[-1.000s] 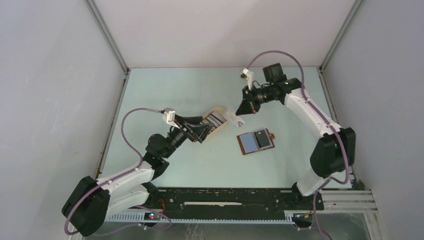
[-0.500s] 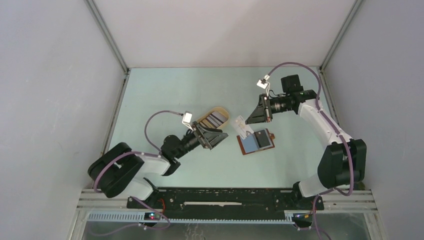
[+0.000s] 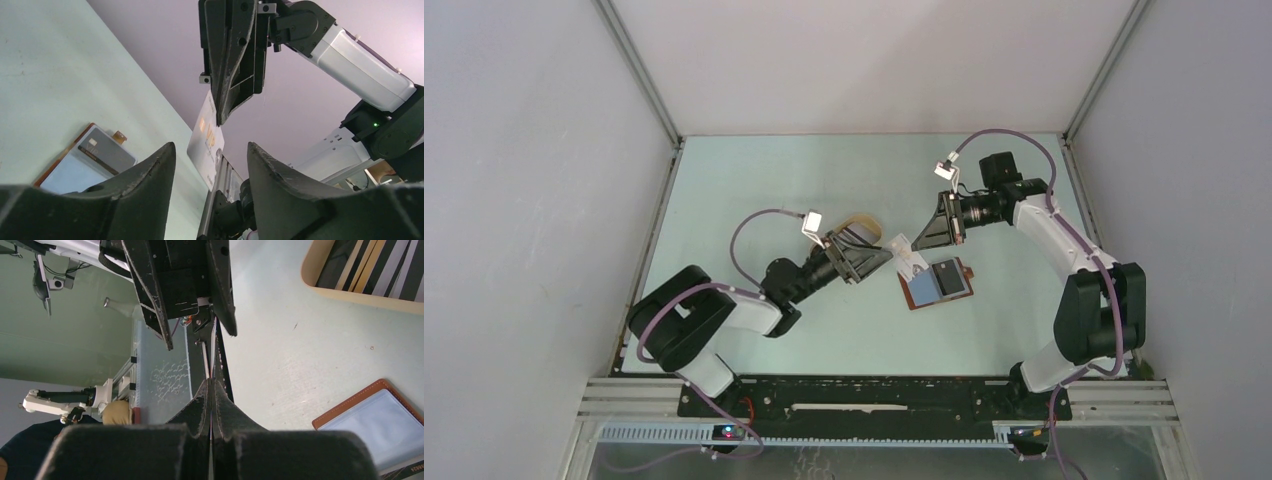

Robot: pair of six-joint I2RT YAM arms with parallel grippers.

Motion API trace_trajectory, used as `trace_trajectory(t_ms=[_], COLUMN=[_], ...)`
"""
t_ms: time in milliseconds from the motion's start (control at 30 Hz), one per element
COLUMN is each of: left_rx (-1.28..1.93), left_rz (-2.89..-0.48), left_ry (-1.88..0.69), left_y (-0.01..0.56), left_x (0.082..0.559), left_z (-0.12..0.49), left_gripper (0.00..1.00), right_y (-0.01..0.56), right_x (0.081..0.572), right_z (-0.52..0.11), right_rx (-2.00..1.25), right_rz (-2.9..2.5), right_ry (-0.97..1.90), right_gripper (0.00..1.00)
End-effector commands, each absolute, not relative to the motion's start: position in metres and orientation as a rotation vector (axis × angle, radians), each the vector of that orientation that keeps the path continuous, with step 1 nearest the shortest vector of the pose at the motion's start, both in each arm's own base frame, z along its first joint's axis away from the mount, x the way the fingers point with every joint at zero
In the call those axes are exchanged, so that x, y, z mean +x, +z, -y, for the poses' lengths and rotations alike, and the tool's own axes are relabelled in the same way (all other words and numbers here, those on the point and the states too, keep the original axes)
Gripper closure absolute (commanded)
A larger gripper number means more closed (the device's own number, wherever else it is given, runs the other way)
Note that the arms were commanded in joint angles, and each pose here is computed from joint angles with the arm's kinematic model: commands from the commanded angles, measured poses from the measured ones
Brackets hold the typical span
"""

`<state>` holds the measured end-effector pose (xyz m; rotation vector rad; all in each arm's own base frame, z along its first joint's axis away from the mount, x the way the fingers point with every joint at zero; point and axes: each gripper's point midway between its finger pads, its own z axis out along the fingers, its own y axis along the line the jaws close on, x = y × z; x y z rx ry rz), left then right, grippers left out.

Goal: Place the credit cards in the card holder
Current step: Insert the credit card into the card holder.

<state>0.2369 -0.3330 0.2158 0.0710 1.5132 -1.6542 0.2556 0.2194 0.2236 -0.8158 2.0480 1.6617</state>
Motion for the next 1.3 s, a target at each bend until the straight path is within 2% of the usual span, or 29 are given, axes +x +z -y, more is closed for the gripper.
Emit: trace_trajectory(t_ms=[0,133,267,300,467,567,700,767,800,900,933,967,1067,1133,1267], left_rx=[0.123,0.139,0.162,0.167,0.182,0.192,0.191,0.187,0.186,0.183,0.181,0.179,0.16,0.141,0.111], left_rz=[-1.409,-1.416,-1.417,-1.42,-1.413,-1.413,-1.408,-1.408,-1.407,-1.408,-1.409,-1.41,-1.415,-1.424,-1.444], left_ry=[-1.726,-1.737,-1.74,-1.738,-1.723,-1.727,-1.723,-1.72,-1.718,-1.714,-1.711,-1.711,-1.697,-1.667,-1.588], left_y=[0.246,0.244,0.244,0.242,0.242,0.242,0.244,0.243,0.244,0.243,0.242,0.242,0.24,0.235,0.222], left_x=[0.236,0.237,0.237,0.236,0.235,0.234,0.235,0.235,0.235,0.236,0.236,0.236,0.237,0.237,0.238], left_z=[0.344,0.349,0.352,0.352,0.351,0.351,0.349,0.348,0.347,0.346,0.346,0.345,0.34,0.33,0.31], left_gripper=[0.44,0.65,0.99,1.0,1.0,1.0,1.0,1.0,1.0,1.0,1.0,0.98,0.69,0.55,0.49], right_y=[0.226,0.222,0.221,0.22,0.22,0.218,0.214,0.211,0.209,0.211,0.212,0.212,0.21,0.208,0.193], right_x=[0.253,0.254,0.253,0.252,0.247,0.244,0.241,0.239,0.237,0.234,0.234,0.234,0.237,0.239,0.244], right_z=[-0.221,-0.221,-0.223,-0.223,-0.224,-0.226,-0.229,-0.23,-0.23,-0.23,-0.23,-0.23,-0.226,-0.221,-0.206], right_rx=[-0.811,-0.81,-0.819,-0.824,-0.868,-0.9,-0.941,-0.963,-0.978,-0.999,-1.005,-1.008,-1.003,-0.99,-0.94], right_rz=[-2.035,-2.043,-2.043,-2.041,-2.012,-2.01,-2.019,-2.03,-2.031,-2.017,-2.01,-2.01,-2.02,-2.038,-2.107], right_ry=[1.705,1.709,1.712,1.713,1.71,1.69,1.654,1.632,1.62,1.611,1.606,1.599,1.57,1.548,1.457], right_gripper=[1.0,1.0,1.0,1.0,0.62,0.55,0.58,0.63,0.68,0.94,1.0,1.0,1.0,1.0,1.0])
